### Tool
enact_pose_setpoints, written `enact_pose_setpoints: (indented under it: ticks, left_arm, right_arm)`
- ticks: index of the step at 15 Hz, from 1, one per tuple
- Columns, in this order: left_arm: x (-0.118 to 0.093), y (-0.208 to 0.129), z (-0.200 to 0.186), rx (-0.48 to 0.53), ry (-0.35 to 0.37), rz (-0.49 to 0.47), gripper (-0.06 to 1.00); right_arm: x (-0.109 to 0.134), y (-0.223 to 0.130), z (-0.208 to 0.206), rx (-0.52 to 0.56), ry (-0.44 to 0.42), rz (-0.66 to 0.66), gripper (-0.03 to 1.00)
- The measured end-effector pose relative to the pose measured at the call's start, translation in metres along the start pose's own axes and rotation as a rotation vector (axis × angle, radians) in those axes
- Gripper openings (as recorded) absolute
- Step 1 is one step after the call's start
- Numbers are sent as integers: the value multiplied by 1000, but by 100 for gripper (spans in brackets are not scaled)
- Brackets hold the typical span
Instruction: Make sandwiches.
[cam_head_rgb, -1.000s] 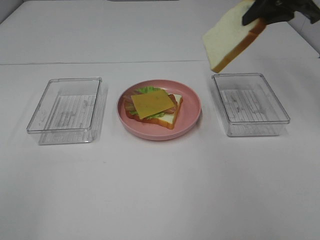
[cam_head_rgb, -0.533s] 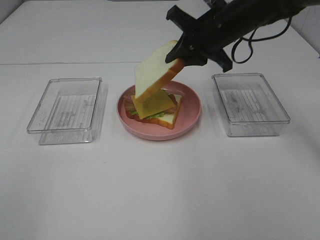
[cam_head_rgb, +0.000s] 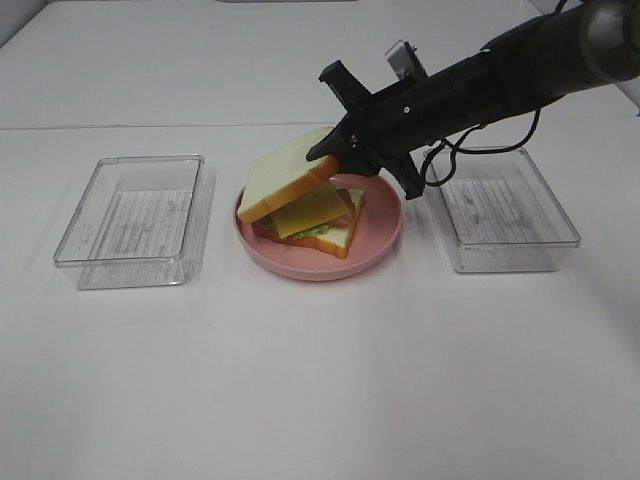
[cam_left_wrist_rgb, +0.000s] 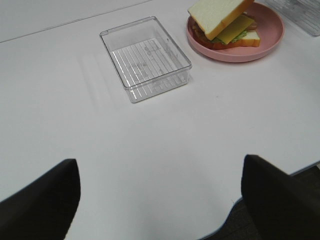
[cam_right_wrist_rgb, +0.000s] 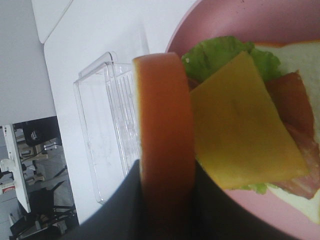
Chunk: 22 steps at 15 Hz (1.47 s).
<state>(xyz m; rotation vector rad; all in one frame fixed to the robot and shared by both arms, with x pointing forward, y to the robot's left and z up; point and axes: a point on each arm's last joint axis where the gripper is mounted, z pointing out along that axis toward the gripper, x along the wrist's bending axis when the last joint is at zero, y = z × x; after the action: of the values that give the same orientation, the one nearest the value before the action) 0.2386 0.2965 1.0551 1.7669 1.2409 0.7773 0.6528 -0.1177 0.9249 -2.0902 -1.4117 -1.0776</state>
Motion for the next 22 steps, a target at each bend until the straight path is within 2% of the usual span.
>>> enact_pose_setpoints:
  ticks: [6,7,8,9,10,11,12,19,21,22]
  left_arm:
    - [0,0,0,0,0,0,82]
    - [0,0,0,0,0,0,82]
    - [0,0,0,0,0,0,82]
    - [0,0,0,0,0,0,82]
    - [0,0,0,0,0,0,82]
    - [0,0,0,0,0,0,82]
    - [0,0,0,0,0,0,82]
    - [0,0,0,0,0,0,82]
    - [0,0,0,0,0,0,82]
    - [0,0,0,0,0,0,82]
  right_arm:
    - [-12,-1,10,16,-16,34,19]
    - [-12,-1,10,17,-20,28,22]
    - [-12,-1,10,20,-24,22,33]
    - [-13,-3,10,32,-25,14,51]
    - [-13,-4,10,54,-31,-4,73]
    - [-13,-6,9,66,-45,-35,81]
    - [-13,-7,7,77,-63,-75,84]
    - [21,-17,-52,139,-208,-440,87]
    - [32,-24,-84,175,-315,-536,87]
    - [35,-26,-93,177,-336,-548,87]
